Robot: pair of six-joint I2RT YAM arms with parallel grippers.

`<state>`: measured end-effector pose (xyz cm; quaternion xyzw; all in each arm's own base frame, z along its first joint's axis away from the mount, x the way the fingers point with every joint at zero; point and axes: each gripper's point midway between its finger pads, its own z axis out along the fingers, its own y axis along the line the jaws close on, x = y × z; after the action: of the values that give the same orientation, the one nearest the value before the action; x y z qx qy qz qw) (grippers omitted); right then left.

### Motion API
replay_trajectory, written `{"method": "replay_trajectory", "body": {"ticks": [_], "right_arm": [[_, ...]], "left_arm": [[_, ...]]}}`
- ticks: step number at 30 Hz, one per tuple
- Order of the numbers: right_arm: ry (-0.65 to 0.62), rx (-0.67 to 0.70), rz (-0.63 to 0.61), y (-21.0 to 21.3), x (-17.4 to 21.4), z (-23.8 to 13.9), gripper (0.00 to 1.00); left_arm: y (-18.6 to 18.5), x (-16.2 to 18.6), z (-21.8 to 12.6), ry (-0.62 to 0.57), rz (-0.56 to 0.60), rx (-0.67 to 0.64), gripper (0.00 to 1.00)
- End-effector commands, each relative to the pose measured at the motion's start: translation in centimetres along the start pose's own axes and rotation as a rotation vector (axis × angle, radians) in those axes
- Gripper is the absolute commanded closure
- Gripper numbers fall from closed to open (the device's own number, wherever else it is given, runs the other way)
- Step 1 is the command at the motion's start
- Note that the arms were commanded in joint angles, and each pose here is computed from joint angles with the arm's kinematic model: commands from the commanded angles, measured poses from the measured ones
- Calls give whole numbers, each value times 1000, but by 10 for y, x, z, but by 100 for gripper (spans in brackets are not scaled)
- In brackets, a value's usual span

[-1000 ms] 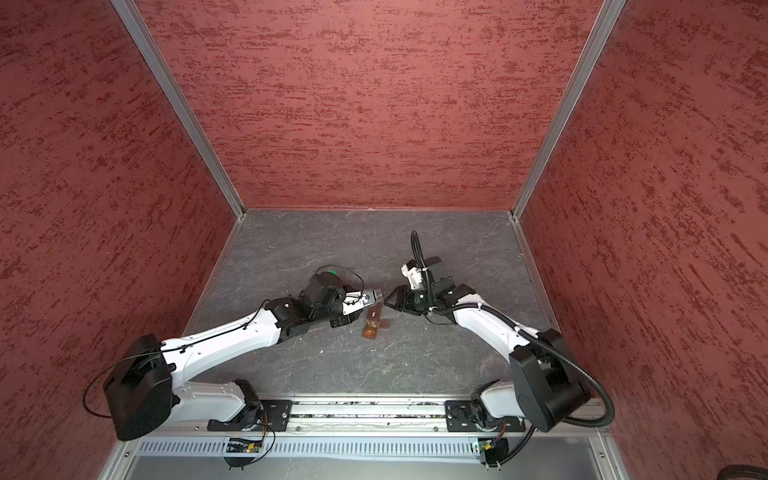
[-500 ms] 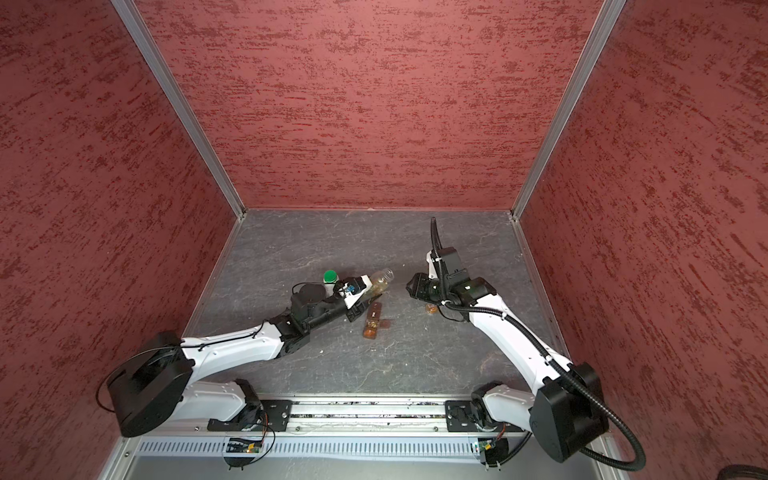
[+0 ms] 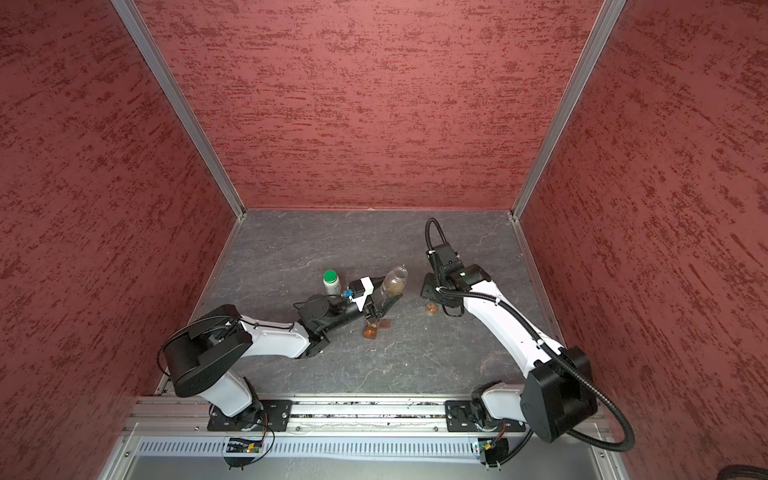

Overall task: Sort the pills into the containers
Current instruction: 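Raise the bottle upright with the left gripper while right moves to the cap, then grasp the bottle cap on the table with the right gripper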

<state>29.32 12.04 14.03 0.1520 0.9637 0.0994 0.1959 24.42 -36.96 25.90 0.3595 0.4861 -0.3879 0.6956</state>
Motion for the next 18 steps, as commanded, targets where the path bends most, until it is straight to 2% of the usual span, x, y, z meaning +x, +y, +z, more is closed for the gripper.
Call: {"method": "replay_trajectory", "body": {"ticks": [1,9,18], "right_arm": [[8,82,37,-13,-3,2,43],[135,138,44,-22,8,44,42],[211,143,51,-17,5,76,39]], "left_arm": [[0,-19,1,-75,14,7,100],[0,2,-9,-19,30,-2,100],[3,13,-15,12,24,-10,100]]}}
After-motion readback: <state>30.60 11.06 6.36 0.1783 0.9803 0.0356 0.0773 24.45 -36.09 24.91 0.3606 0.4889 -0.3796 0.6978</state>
